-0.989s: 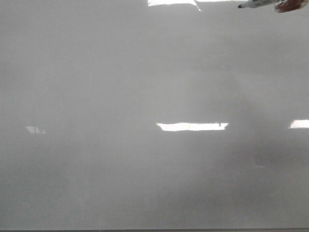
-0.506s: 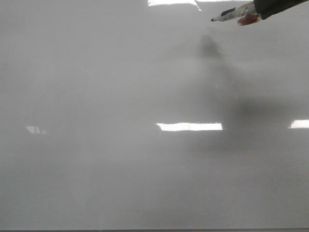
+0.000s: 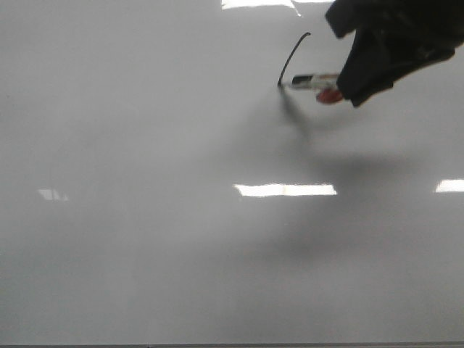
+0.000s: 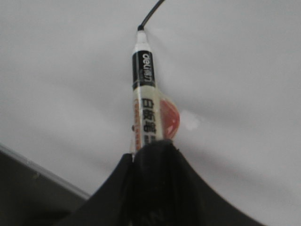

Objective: Write number 6 on whiteboard

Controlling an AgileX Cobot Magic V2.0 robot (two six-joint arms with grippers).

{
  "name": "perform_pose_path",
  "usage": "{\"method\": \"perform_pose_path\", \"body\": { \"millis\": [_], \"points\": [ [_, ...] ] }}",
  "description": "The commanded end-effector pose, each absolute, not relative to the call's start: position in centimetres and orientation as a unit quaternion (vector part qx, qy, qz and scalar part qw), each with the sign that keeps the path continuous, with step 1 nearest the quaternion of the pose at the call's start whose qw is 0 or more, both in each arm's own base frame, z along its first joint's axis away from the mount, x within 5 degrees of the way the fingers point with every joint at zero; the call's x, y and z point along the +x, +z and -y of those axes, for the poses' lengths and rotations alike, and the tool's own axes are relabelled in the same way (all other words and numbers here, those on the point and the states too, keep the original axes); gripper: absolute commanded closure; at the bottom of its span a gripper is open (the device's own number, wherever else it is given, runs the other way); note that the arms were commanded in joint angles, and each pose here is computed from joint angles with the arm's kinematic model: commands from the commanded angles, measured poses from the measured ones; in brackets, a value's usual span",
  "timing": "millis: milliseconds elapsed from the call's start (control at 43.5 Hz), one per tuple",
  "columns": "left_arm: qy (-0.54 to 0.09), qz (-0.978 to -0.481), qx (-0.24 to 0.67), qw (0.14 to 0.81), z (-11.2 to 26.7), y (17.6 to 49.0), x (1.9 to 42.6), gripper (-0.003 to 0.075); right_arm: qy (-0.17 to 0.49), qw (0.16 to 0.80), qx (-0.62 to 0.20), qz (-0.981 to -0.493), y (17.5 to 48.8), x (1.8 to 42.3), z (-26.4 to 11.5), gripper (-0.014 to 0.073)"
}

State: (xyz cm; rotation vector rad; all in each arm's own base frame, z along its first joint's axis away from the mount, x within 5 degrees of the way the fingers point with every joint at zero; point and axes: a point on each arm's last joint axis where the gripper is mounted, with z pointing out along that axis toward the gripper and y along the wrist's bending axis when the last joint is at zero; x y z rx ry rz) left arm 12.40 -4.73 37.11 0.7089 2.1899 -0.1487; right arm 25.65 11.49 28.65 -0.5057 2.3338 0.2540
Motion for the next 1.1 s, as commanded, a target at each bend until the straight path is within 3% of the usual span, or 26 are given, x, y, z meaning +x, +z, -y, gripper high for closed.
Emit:
{"method": "perform_pose_path", "body": {
  "millis": [0,184,368,506,644,782,920,1081],
  "points": [
    [-0.068,-0.851,0.266,0.448,4.9,38.4,12.6,0.0336,0.075,0.381,-0.204,-0.899,30.1,25.8,-10.5,0.0708],
    [-0.068,-0.851,0.266,0.448,4.9,38.4,12.6,0.0336,0.085,0.451,-0.179,-0.870,31.9,26.1,-9.9,0.0708],
    [-0.068,-0.851,0.266,0.448,4.9,38.4,12.6,0.0336,0.101,0.456,-0.197,-0.862,31.5,26.2,-11.5,0.0708],
    [-0.068,-0.851,0.266,0.449,4.9,38.4,12.6,0.0336,0.114,0.451,-0.219,-0.858,32.9,23.8,-11.9,0.0708],
    [-0.077,-0.831,0.314,0.453,5.4,38.5,12.4,0.0336,0.095,0.425,-0.327,-0.839,33.7,20.1,-12.2,0.0708],
    [-0.131,-0.797,0.380,0.450,6.9,38.7,12.7,0.0332,0.077,0.386,-0.441,-0.806,34.1,16.8,-12.5,0.0708],
    [-0.165,-0.759,0.457,0.432,8.6,38.7,13.2,0.0318,0.084,0.372,-0.481,-0.789,34.8,14.5,-12.4,0.0708],
    [-0.198,-0.717,0.524,0.415,11.5,38.8,14.0,0.0225,0.096,0.371,-0.502,-0.775,35.5,12.5,-11.9,0.0708]
  ]
}}
